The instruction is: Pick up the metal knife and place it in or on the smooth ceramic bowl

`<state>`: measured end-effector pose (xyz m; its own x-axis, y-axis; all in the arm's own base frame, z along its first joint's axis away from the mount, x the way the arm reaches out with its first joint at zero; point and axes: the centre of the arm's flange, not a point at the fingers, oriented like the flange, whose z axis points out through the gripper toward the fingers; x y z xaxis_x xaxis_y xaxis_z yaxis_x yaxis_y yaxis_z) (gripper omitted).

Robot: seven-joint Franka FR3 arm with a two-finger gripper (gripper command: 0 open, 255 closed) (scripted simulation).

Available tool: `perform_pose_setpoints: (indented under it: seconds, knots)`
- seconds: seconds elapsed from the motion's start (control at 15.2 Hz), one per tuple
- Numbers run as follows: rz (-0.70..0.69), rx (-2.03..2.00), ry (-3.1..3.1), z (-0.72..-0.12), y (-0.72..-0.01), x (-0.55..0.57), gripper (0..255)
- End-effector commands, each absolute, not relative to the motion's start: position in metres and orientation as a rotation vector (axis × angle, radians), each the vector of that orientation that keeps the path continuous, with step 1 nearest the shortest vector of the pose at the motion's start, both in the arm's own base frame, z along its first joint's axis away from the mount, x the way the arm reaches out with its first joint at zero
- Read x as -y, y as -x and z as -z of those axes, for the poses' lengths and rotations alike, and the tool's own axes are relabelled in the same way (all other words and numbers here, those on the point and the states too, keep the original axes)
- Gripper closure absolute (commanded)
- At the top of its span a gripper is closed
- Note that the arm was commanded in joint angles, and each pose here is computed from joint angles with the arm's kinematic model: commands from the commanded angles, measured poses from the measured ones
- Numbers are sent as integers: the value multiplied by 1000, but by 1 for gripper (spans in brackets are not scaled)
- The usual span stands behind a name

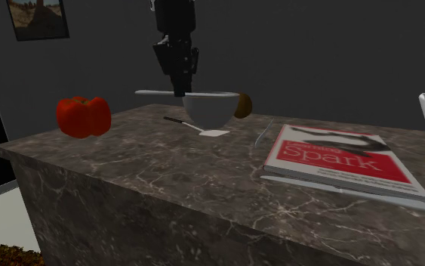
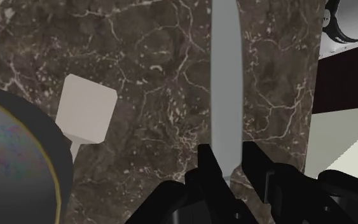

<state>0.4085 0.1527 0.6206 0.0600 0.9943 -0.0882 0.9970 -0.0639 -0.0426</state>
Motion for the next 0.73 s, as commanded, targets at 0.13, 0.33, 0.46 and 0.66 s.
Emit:
perform_pose_setpoints:
  seconds: [0.13,0.33,0.46,0.66]
  knots:
    - [146,-2129,-2266,-642,-409,-152,255]
    - [146,-2129,-2266,-657,-409,-152,255]
    - [146,-2129,-2266,-658,-435,-153,255]
    - [146,-2129,-2266,-659,-475,-155,255]
